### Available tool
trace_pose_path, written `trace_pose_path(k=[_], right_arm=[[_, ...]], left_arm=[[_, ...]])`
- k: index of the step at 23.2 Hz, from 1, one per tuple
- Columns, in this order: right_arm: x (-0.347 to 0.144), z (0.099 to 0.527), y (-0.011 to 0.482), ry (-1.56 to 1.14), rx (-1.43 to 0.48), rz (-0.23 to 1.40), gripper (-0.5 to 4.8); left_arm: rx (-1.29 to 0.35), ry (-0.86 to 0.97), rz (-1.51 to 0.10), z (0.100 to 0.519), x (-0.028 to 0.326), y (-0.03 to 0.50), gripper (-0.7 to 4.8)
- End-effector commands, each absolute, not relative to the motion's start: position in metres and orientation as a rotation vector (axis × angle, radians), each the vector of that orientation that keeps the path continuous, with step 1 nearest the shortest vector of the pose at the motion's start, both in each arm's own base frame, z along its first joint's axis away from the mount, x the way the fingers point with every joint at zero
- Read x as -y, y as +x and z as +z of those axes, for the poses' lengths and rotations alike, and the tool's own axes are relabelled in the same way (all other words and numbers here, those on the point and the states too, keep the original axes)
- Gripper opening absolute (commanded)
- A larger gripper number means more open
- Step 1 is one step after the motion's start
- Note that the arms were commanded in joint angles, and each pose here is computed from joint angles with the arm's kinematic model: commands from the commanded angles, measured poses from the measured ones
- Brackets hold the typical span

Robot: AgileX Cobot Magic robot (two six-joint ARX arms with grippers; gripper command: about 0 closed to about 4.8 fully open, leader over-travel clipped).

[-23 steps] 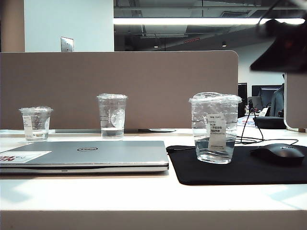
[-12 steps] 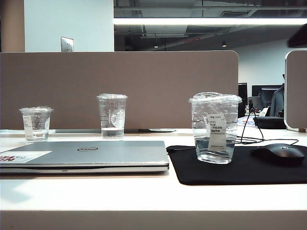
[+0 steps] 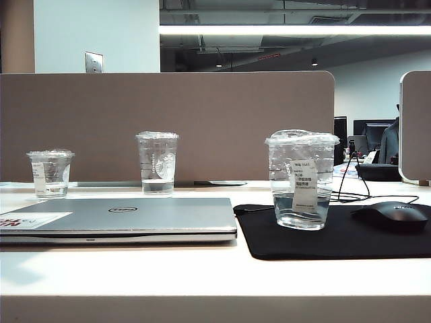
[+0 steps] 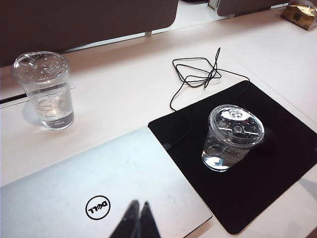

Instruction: Pick up the coffee cup on the right and place it on the right side of the laptop.

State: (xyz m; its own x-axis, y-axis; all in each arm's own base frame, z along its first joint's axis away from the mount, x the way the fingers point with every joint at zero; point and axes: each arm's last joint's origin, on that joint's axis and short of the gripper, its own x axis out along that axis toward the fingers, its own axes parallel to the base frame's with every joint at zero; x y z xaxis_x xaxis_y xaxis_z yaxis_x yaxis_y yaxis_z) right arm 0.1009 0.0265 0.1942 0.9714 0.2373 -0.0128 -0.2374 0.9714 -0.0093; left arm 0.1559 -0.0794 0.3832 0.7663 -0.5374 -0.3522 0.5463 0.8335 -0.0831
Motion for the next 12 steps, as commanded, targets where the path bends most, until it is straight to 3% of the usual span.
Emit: trace_pose_path(k=[1,12], right_arm=[[-0.02,0.189,0.097,-0.007,0.037,0.183,-0.05],[-0.008,0.173,0.095,-0.01,0.021,0.038,-0.05]], left_arm=[[-0.357,0.025,-0.59,0.386,0.079,0.155,-0.05],[-0.357,0.025,-0.59,0.386,0.079,0.155,-0.05]])
